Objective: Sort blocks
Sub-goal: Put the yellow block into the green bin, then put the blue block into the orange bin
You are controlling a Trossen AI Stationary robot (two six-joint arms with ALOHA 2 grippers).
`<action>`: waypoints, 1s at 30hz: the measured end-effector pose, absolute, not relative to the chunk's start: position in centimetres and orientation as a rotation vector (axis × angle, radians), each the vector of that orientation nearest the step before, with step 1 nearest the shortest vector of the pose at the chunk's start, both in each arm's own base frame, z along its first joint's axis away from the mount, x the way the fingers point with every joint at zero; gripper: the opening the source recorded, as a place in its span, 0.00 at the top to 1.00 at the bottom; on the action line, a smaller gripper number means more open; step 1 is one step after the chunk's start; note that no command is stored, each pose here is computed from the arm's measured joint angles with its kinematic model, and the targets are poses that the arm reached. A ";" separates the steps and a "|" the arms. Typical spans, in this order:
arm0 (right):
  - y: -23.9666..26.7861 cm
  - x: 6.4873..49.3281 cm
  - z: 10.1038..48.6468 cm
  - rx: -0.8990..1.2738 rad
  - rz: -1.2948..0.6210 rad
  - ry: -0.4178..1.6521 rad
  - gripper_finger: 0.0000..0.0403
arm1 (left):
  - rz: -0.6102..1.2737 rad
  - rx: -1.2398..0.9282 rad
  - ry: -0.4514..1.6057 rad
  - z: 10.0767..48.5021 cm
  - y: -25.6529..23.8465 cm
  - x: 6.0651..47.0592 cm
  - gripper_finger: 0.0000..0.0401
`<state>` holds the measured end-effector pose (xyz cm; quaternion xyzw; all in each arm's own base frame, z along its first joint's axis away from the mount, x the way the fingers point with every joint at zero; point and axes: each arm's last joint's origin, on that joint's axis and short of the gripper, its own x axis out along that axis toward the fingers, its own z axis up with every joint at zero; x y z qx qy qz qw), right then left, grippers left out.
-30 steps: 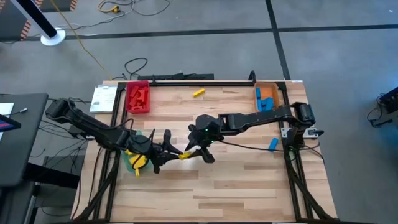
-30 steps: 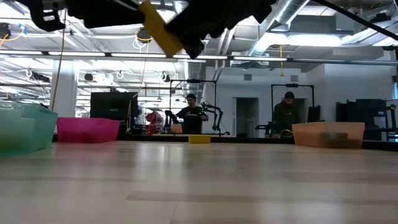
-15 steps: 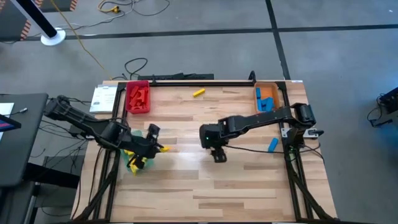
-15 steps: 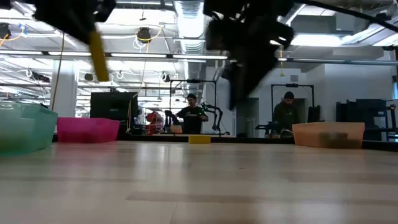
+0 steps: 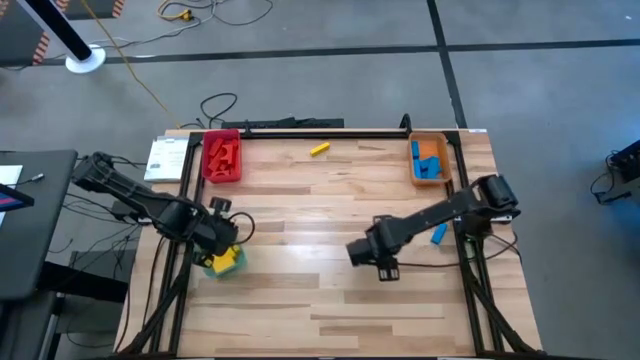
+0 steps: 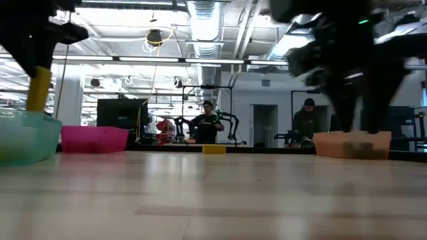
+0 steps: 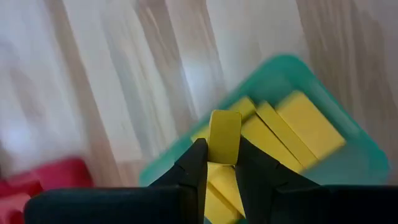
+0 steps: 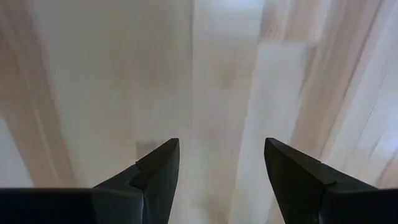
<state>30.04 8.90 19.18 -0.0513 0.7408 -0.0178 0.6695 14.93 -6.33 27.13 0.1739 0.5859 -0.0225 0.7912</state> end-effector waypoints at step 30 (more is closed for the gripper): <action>10.6 14.2 16.9 -0.284 -0.270 1.816 0.42 | 0.059 0.189 1.464 22.8 -5.5 13.8 0.62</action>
